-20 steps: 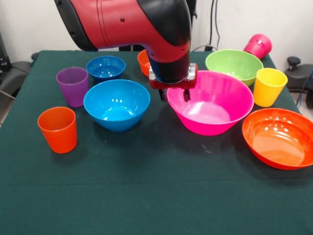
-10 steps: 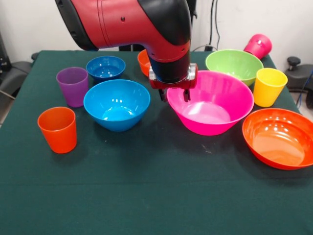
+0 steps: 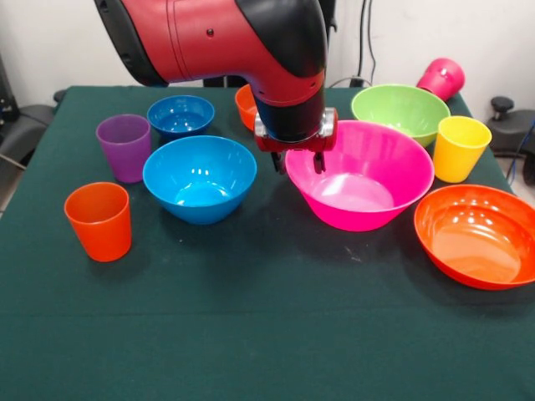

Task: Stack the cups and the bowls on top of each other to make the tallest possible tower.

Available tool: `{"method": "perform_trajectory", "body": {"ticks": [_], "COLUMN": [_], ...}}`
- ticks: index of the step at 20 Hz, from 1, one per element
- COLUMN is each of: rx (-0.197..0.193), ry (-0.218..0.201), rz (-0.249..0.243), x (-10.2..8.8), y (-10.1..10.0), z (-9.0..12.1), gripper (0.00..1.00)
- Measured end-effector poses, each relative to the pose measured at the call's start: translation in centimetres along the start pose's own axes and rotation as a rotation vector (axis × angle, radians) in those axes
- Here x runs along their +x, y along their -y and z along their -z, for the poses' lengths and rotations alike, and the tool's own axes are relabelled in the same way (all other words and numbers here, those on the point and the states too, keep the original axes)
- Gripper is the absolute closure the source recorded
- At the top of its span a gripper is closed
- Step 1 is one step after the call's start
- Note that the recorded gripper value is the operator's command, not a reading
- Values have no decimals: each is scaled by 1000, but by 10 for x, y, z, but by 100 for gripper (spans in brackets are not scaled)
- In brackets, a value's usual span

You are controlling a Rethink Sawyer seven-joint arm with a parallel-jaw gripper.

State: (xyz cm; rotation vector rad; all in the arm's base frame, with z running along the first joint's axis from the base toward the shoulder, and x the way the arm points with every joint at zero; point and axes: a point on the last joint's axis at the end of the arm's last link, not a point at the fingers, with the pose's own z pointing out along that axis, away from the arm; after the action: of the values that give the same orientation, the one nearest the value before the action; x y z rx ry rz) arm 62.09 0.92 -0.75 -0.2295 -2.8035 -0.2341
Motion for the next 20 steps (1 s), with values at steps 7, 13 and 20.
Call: {"method": "perform_trajectory", "body": {"ticks": [7,13,20], "rx": [0,3,6], "ry": [-2,-3,-3], "rz": [0,-1,-1], "x": [1,1,2], "y": [0,1,1], "z": [-1,-1,-1], "gripper": [0,100,100]}}
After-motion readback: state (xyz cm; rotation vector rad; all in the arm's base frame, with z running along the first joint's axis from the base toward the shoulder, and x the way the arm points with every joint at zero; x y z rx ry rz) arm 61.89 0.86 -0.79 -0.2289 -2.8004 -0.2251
